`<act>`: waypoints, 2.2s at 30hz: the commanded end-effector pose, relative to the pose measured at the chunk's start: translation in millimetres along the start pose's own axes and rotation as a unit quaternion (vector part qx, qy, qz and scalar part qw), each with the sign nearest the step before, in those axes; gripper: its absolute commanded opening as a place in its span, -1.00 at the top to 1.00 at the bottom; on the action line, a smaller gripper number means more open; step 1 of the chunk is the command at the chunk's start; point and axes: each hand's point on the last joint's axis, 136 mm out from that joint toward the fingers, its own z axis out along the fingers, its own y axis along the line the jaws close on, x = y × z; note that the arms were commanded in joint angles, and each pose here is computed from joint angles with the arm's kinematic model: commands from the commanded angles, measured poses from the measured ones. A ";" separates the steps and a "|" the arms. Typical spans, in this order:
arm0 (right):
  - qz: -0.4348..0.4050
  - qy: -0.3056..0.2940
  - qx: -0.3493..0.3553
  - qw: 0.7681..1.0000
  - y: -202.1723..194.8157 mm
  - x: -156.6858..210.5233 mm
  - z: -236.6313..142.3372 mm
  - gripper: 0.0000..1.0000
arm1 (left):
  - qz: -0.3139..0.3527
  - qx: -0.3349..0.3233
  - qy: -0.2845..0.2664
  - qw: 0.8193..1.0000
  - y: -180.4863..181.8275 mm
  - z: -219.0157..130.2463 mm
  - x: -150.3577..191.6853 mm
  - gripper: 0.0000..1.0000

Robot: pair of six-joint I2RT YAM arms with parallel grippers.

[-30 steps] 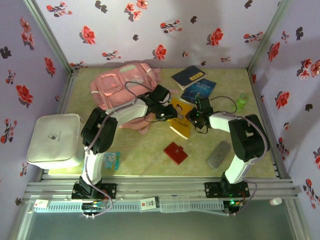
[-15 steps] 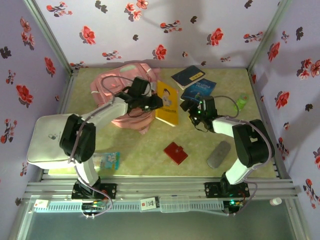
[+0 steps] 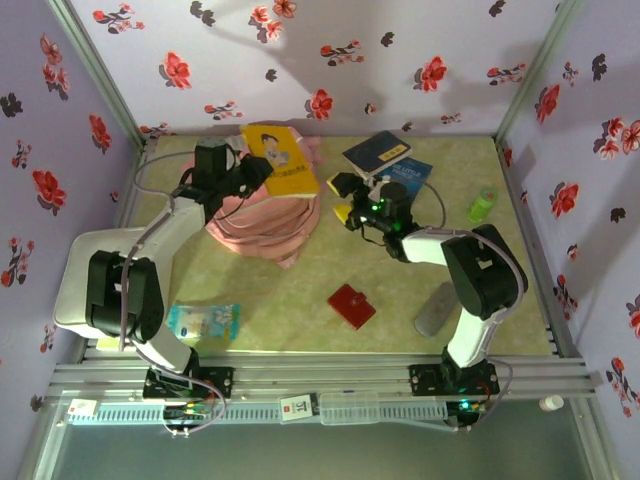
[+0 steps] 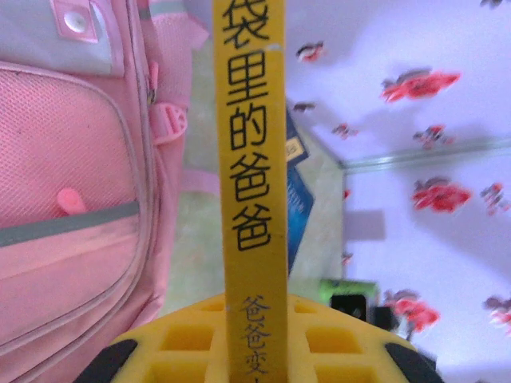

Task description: Pack books, pencil case, and school supplies into a backpack

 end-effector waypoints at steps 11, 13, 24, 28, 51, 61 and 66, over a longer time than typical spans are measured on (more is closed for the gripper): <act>0.052 0.013 -0.039 0.998 36.3 21.0 43.5 -0.82 | -0.085 0.136 -0.026 0.987 -45.8 6.5 -11.7 0.98; 0.051 0.013 -0.041 0.998 40.2 19.7 47.7 -0.80 | -0.089 0.136 -0.022 0.986 -44.9 9.5 -8.7 0.98; 0.049 0.007 -0.052 0.997 51.5 18.3 59.9 -0.45 | -0.097 0.142 -0.014 0.985 -47.9 15.5 0.7 0.96; 0.040 -0.008 -0.044 0.998 50.2 13.4 59.2 -0.32 | -0.102 0.136 -0.009 0.985 -41.6 17.6 6.5 0.92; -0.186 -0.126 0.123 0.967 40.1 -23.0 -23.6 0.97 | 0.054 -0.151 0.005 0.987 89.2 -18.3 27.9 -0.35; -0.227 -0.169 0.201 0.938 18.2 -41.5 -73.4 0.96 | 0.275 -0.263 0.112 0.918 96.7 -19.1 38.1 -0.94; -0.222 -0.173 0.208 0.937 11.0 -44.7 -79.1 0.93 | 0.378 -0.295 0.159 0.863 100.3 -4.4 47.2 -0.92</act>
